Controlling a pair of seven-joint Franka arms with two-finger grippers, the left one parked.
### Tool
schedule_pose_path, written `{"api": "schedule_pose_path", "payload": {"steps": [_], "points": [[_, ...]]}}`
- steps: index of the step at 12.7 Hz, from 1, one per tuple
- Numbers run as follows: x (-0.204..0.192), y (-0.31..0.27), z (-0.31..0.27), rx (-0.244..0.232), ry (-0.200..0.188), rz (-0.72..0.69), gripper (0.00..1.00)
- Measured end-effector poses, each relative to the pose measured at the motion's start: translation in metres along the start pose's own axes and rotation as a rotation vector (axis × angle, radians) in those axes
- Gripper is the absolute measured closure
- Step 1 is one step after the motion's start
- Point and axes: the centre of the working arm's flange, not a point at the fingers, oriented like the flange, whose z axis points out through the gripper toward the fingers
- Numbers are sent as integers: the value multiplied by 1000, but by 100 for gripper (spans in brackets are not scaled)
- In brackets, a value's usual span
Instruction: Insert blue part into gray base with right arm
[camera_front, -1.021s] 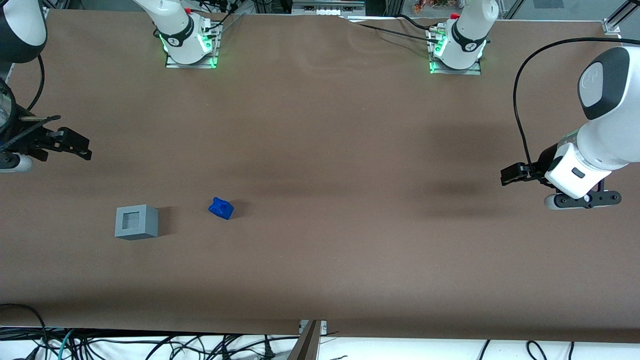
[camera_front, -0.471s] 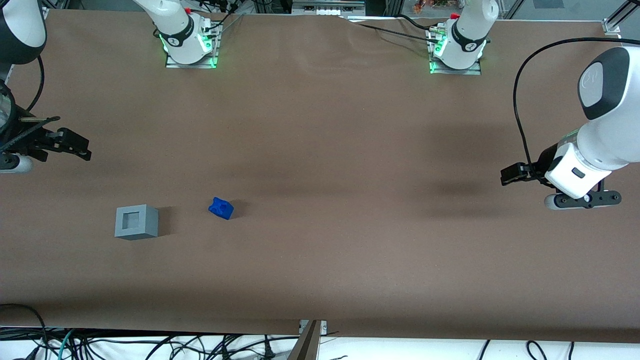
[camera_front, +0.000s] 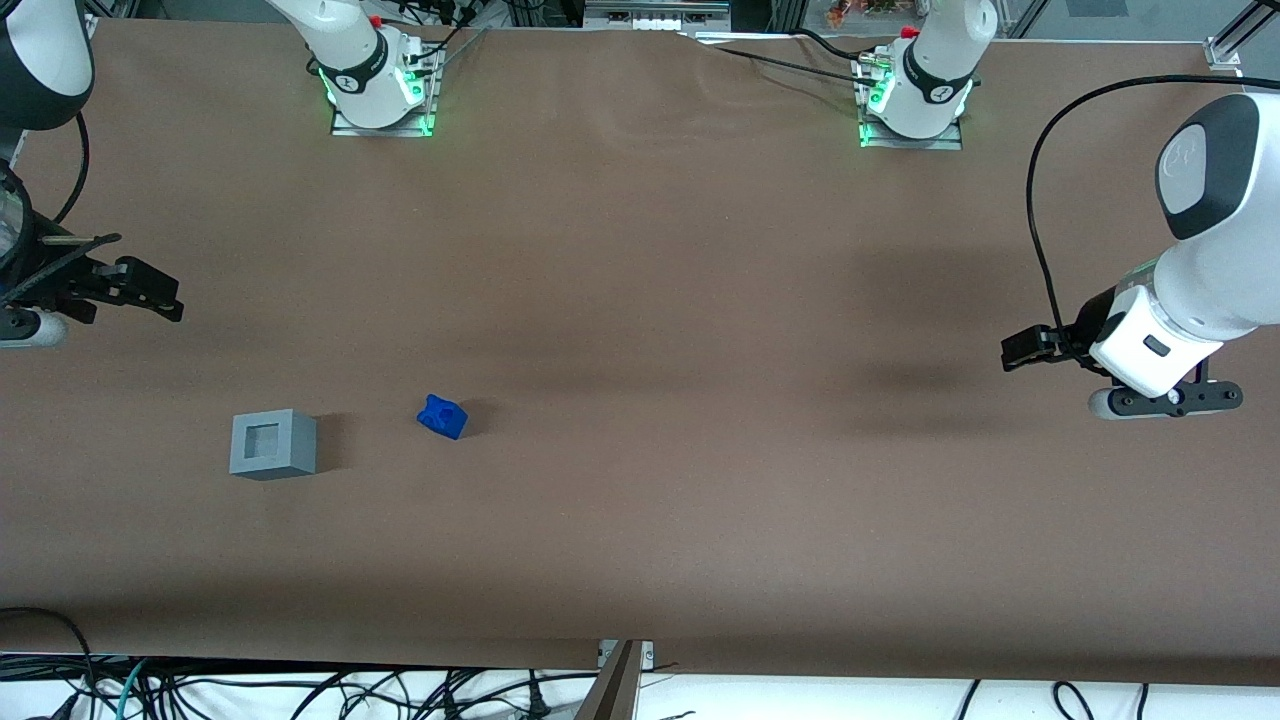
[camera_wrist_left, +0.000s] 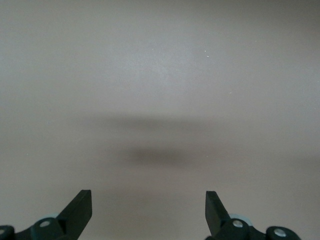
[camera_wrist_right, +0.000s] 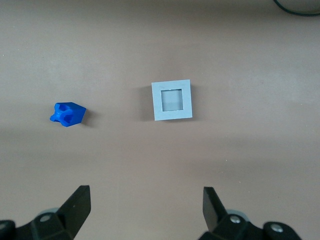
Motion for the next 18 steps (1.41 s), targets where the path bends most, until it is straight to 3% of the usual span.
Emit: {"api": "schedule_pose_path", "payload": {"steps": [12, 15, 18], "points": [[0, -1, 1, -4, -3, -3, 0], [6, -15, 15, -65, -28, -49, 0], [12, -47, 34, -79, -55, -106, 0]]}}
